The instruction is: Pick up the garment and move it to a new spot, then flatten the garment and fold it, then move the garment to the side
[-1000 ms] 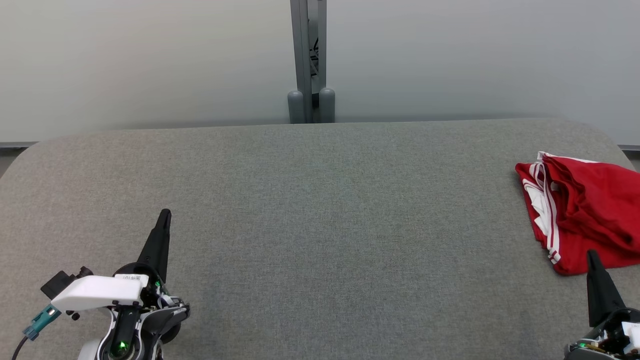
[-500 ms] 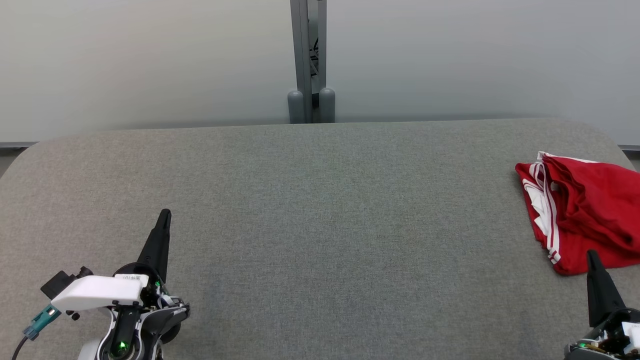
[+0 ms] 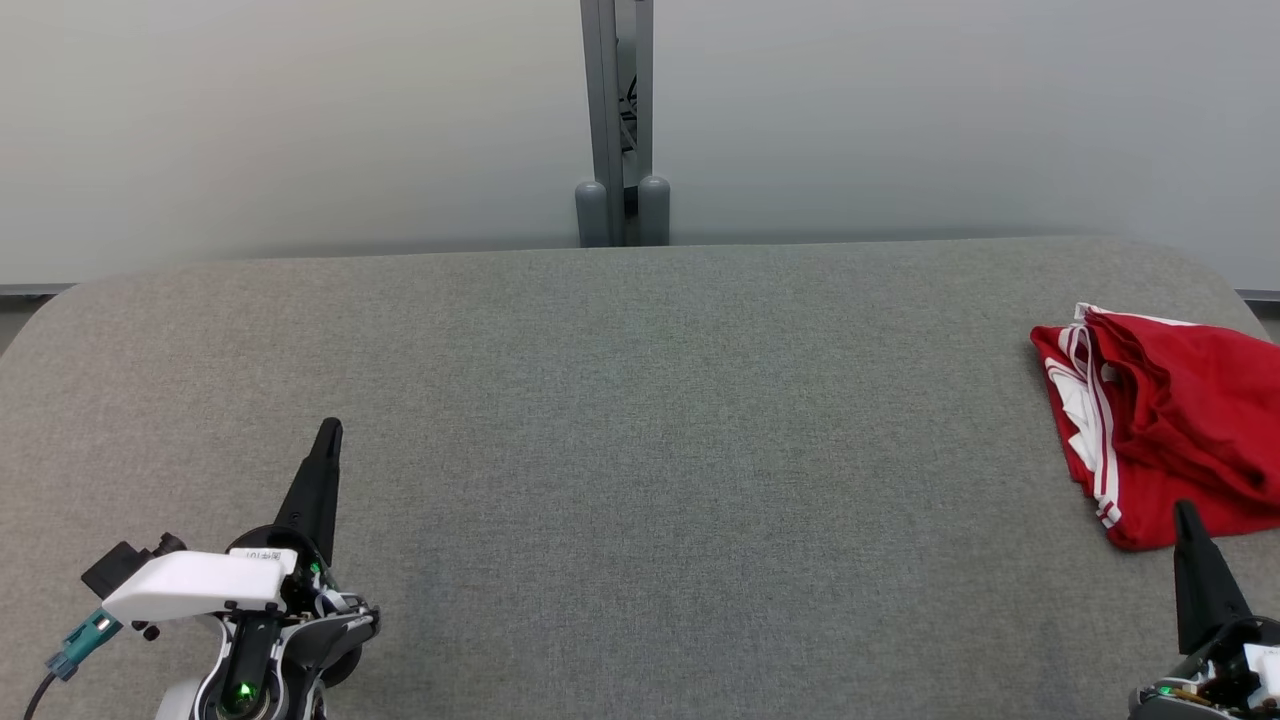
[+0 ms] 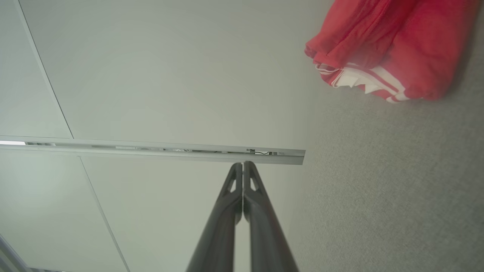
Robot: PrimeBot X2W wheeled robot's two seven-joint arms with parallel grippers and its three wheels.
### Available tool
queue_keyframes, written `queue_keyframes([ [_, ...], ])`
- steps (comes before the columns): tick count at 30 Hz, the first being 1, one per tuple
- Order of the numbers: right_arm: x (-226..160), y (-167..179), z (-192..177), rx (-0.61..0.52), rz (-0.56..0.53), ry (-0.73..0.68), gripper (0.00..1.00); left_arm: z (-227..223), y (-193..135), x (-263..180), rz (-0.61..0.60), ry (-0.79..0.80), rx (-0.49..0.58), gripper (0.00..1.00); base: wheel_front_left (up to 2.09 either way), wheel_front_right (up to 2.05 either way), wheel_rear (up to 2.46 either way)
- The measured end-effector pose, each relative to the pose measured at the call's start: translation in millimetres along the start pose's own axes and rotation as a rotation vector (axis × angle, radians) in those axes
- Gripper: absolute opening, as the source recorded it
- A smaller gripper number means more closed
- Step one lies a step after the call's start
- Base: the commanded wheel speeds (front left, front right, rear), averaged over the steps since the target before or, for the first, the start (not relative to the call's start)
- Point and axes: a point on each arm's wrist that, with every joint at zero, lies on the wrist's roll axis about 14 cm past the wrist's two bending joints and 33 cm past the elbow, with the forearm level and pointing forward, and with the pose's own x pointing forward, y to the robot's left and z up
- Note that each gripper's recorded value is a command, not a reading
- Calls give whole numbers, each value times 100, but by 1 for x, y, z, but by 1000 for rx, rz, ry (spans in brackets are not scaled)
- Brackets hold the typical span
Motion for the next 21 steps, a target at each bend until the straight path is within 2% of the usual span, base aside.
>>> queue_keyframes([
  [21,0,0,0,0,0,1,0,0,0,0,0,0,0,0,0,0,0],
])
